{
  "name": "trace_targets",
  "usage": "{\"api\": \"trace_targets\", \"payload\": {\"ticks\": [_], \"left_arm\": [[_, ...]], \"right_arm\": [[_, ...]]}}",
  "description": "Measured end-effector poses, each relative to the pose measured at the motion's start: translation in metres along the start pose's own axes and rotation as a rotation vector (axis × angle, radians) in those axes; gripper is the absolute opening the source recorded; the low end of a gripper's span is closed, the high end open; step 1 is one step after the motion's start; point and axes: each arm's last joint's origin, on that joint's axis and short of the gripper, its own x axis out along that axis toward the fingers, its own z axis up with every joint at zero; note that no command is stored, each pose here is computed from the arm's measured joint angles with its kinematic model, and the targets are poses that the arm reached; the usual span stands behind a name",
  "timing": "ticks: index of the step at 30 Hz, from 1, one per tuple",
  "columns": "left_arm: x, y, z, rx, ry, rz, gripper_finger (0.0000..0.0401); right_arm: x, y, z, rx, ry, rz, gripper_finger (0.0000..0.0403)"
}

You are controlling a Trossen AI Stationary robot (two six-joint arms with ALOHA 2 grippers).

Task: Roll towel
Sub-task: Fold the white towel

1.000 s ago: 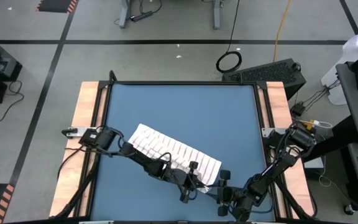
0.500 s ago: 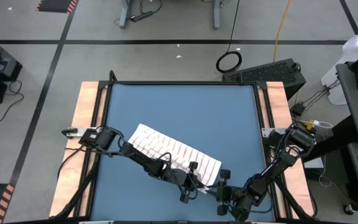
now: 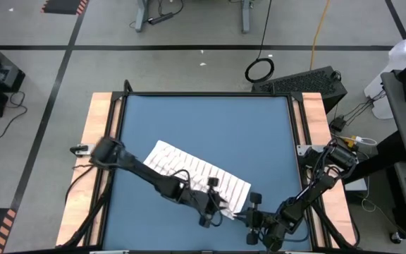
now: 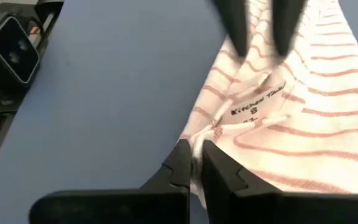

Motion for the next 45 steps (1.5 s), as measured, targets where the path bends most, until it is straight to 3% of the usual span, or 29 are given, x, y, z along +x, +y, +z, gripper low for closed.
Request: {"api": "trace_targets", "payload": {"ticks": [4,7,12,15,18,21,27,30,45], "left_arm": [[-0.052,0.007,0.024,0.076,0.139,0.113,0.0153],[-0.1,0.028,0.034,0.123,0.281,0.225,0.0185],[-0.169,0.089,0.043,-0.013,0.4,0.285,0.0211],[-0.192,0.123,0.025,-0.067,0.518,0.358,0.0212],[-0.199,0.151,-0.004,-0.094,0.674,0.399,0.0212],[-0.199,0.17,-0.036,-0.119,0.795,0.351,0.0212],[-0.191,0.192,-0.092,-0.14,0.831,0.306,0.0212],[-0.191,0.193,-0.104,-0.148,0.841,0.251,0.0212],[-0.186,0.183,-0.143,-0.141,0.848,0.246,0.0212]], "right_arm": [[0.0,0.0,0.0,0.0,-0.001,-0.001,0.0009],[0.0,0.0,0.0,-0.008,-0.001,-0.002,0.0009],[0.0,0.0,0.0,-0.009,-0.003,-0.005,0.0009],[0.0,0.0,0.0,-0.008,-0.004,-0.005,0.0009],[0.0,0.0,0.0,-0.018,-0.001,-0.001,0.0009],[0.0,0.0,0.0,-0.026,0.017,0.019,0.0009],[0.0,0.001,-0.001,-0.027,0.03,0.033,0.0009],[0.0,0.001,-0.001,-0.026,0.03,0.033,0.0009],[0.0,0.001,-0.001,-0.023,0.03,0.033,0.0009]]}}
